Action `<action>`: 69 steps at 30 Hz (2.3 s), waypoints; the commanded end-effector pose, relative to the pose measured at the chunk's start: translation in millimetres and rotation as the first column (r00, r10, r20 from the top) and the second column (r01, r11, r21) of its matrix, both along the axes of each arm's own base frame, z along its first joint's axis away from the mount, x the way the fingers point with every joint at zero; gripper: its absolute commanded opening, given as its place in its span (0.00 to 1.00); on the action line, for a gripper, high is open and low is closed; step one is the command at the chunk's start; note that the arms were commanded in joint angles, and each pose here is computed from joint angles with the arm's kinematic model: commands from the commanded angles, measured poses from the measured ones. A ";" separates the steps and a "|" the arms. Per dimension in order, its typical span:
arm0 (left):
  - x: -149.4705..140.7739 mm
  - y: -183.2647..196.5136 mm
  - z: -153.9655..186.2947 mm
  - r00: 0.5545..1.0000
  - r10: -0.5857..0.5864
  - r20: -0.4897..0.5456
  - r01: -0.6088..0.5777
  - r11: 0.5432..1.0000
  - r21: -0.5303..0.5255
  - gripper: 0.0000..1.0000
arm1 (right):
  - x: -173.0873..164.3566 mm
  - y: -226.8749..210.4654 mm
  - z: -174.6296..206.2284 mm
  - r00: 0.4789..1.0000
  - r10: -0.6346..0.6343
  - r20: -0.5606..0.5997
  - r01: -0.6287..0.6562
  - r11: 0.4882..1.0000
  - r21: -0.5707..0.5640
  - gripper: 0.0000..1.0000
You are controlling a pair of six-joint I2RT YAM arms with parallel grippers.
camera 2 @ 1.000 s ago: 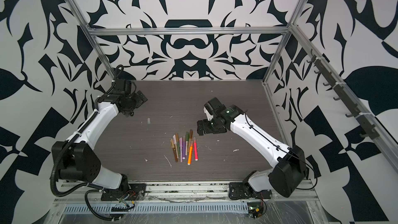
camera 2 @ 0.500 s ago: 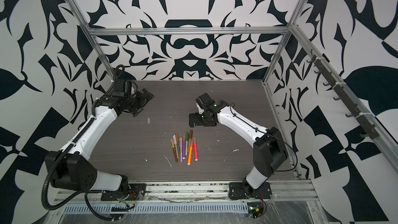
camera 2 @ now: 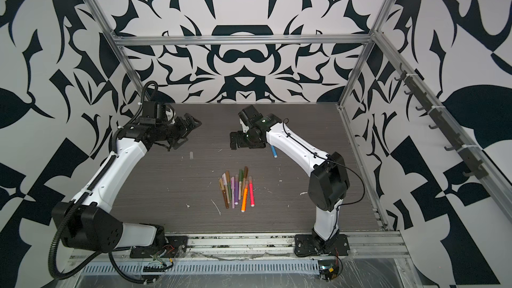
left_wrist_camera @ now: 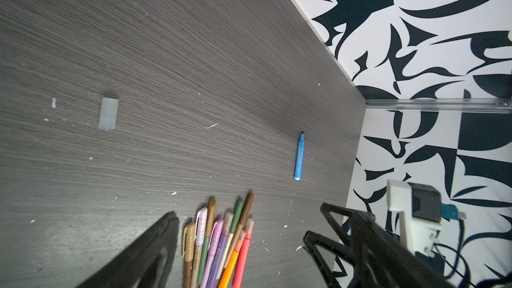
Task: Remove pen caps from pens
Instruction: Pick up the pen from the bottom-center of the table.
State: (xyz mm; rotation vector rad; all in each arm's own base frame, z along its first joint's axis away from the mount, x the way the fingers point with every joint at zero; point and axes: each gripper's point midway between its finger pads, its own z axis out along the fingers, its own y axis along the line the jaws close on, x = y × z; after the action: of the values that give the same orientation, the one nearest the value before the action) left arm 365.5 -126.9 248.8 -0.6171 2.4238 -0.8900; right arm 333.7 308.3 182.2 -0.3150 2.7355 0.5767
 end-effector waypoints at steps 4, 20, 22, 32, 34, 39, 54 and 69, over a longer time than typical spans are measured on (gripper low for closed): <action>2.0 -5.3 3.9 0.998 -0.036 0.050 0.030 0.995 0.099 0.99 | -53.4 -35.2 -7.7 0.999 0.036 -0.039 -0.038 0.997 -0.067 0.97; -27.1 -25.3 -42.6 0.997 -0.043 -0.071 0.055 0.984 0.172 0.99 | -152.2 -55.0 -91.0 0.981 0.068 -0.180 -0.094 0.985 -0.143 0.64; -28.9 -25.2 -46.3 0.995 -0.027 -0.099 0.043 0.986 0.160 0.99 | -157.3 -48.4 -98.8 0.980 0.075 -0.186 -0.105 0.982 -0.159 0.60; -40.8 -18.7 -63.7 0.980 0.016 -0.200 0.007 0.994 0.111 0.99 | -150.1 -36.1 -127.5 0.987 0.050 -0.149 -0.088 0.963 -0.253 0.42; -41.5 -18.9 -61.9 0.979 0.010 -0.202 0.012 0.994 0.105 0.99 | -148.6 -36.6 -131.4 0.988 0.043 -0.147 -0.083 0.958 -0.275 0.38; -39.7 -18.2 -50.5 0.984 -0.014 -0.176 0.034 0.993 0.112 0.99 | -148.2 -35.9 -141.8 0.989 0.020 -0.149 -0.065 0.951 -0.303 0.34; -35.2 -23.0 -38.6 0.984 -0.058 -0.171 0.069 0.996 0.063 0.92 | -143.0 -46.5 -141.7 0.991 -0.046 -0.124 -0.007 0.919 -0.394 0.04; -27.5 -164.8 -26.1 0.941 -0.319 -0.112 0.294 0.936 -0.192 0.94 | -94.6 -47.4 -2.5 0.968 0.225 -0.111 -0.203 0.962 0.180 0.01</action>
State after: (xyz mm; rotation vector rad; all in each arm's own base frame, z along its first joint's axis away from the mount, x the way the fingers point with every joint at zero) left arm 335.6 -263.8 213.0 -0.3770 2.6758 -1.0913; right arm 255.2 231.0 150.3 -0.2820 2.8430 0.5990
